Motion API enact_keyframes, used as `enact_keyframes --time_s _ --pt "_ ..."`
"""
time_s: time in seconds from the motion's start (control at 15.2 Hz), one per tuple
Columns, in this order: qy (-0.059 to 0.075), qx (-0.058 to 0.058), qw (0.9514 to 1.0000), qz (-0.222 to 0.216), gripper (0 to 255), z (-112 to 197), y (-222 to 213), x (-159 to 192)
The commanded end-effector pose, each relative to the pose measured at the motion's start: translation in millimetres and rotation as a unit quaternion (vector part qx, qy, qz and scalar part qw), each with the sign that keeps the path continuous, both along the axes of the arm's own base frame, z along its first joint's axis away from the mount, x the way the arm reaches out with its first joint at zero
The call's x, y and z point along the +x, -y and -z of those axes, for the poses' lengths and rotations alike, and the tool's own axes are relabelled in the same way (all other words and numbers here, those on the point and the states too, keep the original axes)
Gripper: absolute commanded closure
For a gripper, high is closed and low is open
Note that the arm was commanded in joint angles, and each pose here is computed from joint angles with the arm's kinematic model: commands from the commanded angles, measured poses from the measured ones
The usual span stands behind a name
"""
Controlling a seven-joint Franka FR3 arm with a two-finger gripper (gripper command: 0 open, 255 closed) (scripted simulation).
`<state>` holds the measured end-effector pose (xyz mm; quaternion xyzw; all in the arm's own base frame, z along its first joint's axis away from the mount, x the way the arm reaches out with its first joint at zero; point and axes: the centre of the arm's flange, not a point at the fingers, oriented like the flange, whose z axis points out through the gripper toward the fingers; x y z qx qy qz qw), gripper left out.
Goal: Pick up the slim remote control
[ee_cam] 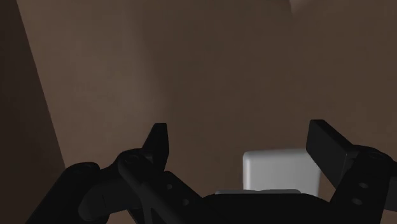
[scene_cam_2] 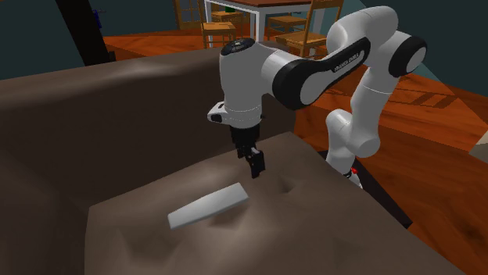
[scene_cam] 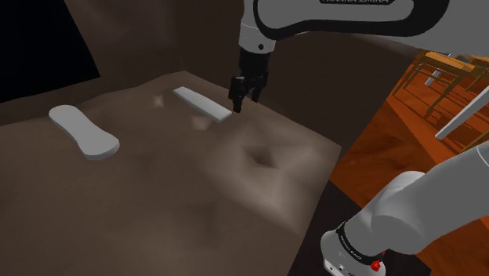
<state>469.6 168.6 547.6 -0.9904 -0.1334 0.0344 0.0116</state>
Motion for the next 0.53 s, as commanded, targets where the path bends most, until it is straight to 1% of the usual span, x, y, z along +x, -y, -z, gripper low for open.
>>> enact_keyframes --time_s 0.0,0.46 --pt "0.006 -0.002 1.0000 -0.003 0 3.2 -15.4 20.8" --pt "0.026 -0.009 0.9995 -0.013 0 2.4 -69.7 91.0"
